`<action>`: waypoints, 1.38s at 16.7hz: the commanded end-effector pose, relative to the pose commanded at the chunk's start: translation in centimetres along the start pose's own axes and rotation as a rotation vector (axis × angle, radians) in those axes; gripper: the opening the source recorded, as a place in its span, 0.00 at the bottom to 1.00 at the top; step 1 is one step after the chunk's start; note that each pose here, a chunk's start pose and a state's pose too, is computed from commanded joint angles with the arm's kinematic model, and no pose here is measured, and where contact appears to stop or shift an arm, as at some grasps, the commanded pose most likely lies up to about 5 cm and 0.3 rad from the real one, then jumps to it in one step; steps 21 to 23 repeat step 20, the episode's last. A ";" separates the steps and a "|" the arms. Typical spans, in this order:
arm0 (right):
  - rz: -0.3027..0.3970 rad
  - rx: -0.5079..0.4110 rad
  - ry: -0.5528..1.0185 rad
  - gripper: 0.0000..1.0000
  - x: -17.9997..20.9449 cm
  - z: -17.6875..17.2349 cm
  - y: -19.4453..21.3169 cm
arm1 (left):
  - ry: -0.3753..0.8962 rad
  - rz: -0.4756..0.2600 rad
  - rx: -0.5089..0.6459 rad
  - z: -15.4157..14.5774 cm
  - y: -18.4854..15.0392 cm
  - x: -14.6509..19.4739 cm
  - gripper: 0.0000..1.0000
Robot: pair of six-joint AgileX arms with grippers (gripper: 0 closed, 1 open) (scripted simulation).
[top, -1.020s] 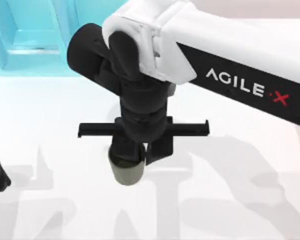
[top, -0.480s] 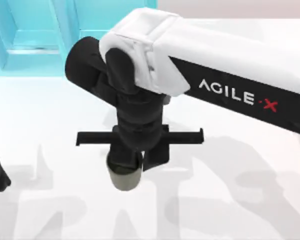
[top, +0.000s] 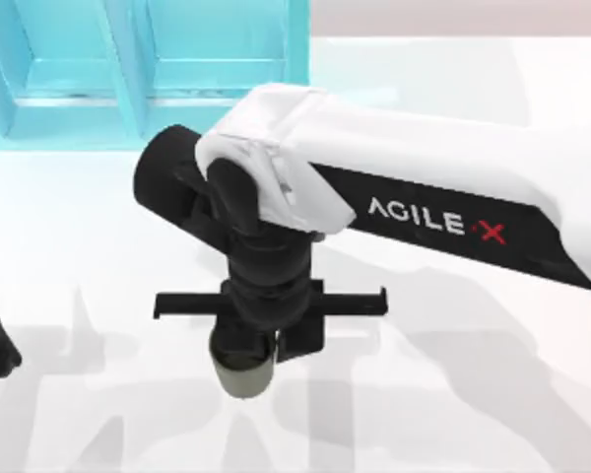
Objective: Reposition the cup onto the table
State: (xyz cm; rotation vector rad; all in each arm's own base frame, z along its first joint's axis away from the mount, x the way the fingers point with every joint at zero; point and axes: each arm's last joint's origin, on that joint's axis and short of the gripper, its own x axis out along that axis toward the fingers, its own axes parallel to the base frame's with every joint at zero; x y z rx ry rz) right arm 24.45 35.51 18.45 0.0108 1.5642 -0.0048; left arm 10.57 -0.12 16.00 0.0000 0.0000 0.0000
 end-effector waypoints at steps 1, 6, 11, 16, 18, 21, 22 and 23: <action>0.000 0.000 0.000 0.00 0.0 0.0 0.0 | 0.000 0.000 0.000 0.0 0.0 0.0 1.00; 0.000 0.000 0.000 0.38 0.0 0.0 0.0 | 0.000 0.000 0.000 0.0 0.0 0.0 1.00; 0.000 0.000 0.000 0.75 0.0 0.0 0.0 | 0.000 0.000 0.000 0.0 0.0 0.0 1.00; 0.000 0.000 0.000 1.00 0.0 0.0 0.0 | 0.000 0.000 0.000 0.0 0.0 0.0 1.00; 0.000 0.000 0.000 1.00 0.0 0.0 0.0 | 0.000 0.000 0.000 0.0 0.0 0.0 1.00; 0.000 0.000 0.000 1.00 0.0 0.0 0.0 | 0.000 0.000 0.000 0.0 0.0 0.0 1.00; 0.000 0.000 0.000 1.00 0.0 0.0 0.0 | 0.000 0.000 0.000 0.0 0.0 0.0 1.00; 0.000 0.000 0.000 1.00 0.0 0.0 0.0 | 0.000 0.000 0.000 0.0 0.0 0.0 1.00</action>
